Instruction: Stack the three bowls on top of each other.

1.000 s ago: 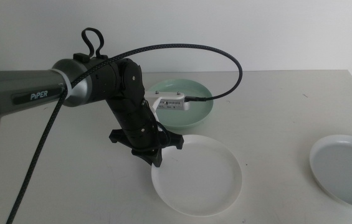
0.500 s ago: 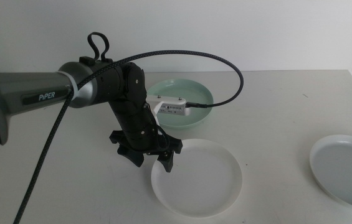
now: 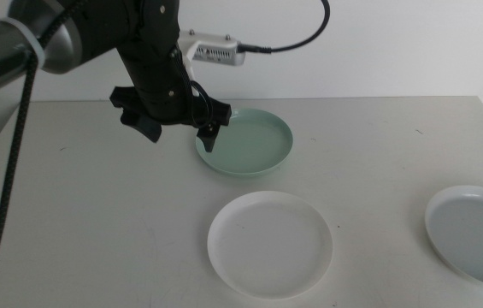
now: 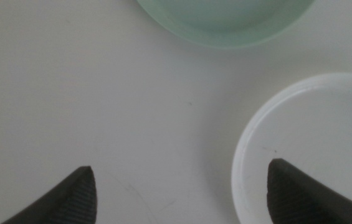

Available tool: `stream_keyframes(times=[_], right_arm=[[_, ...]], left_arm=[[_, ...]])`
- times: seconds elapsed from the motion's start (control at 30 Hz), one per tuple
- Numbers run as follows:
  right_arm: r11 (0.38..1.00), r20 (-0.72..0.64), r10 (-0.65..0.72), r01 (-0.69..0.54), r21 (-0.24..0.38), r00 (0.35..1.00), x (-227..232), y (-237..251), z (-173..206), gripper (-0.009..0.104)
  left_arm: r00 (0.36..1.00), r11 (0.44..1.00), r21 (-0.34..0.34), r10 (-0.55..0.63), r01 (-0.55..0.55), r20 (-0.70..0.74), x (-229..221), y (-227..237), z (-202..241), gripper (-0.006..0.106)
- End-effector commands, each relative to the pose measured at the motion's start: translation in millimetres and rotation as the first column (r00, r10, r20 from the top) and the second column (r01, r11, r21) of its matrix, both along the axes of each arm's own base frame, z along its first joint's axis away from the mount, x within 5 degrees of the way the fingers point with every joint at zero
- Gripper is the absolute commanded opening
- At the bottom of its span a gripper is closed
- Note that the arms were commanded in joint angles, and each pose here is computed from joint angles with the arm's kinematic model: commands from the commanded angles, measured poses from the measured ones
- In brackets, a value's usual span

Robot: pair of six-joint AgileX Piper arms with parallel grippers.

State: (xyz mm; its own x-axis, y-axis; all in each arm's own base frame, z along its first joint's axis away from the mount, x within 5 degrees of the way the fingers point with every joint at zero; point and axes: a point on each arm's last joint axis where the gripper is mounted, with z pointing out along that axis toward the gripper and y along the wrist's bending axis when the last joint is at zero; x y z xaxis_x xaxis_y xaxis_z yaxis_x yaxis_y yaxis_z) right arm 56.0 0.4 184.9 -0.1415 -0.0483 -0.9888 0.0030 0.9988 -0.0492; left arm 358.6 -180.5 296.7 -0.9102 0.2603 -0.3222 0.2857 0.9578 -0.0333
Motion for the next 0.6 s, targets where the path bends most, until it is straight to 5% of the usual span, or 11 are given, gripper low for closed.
stream_keyframes(times=[0.0,0.23,0.57], right_arm=[[1.000,0.100,-0.016,0.018,-0.021,0.995,-1,-1,10,0.041],[1.000,0.100,-0.016,0.018,-0.021,0.995,-1,-1,10,0.041],[1.000,0.100,-0.016,0.018,-0.021,0.995,-1,-1,10,0.041]], left_arm=[[0.987,0.998,-0.045,0.050,-0.043,0.151,-9,8,51,0.104],[0.967,0.980,-0.166,0.142,-0.107,0.213,13,29,76,0.104],[0.960,0.975,-0.187,0.164,-0.122,0.228,68,46,60,0.105]])
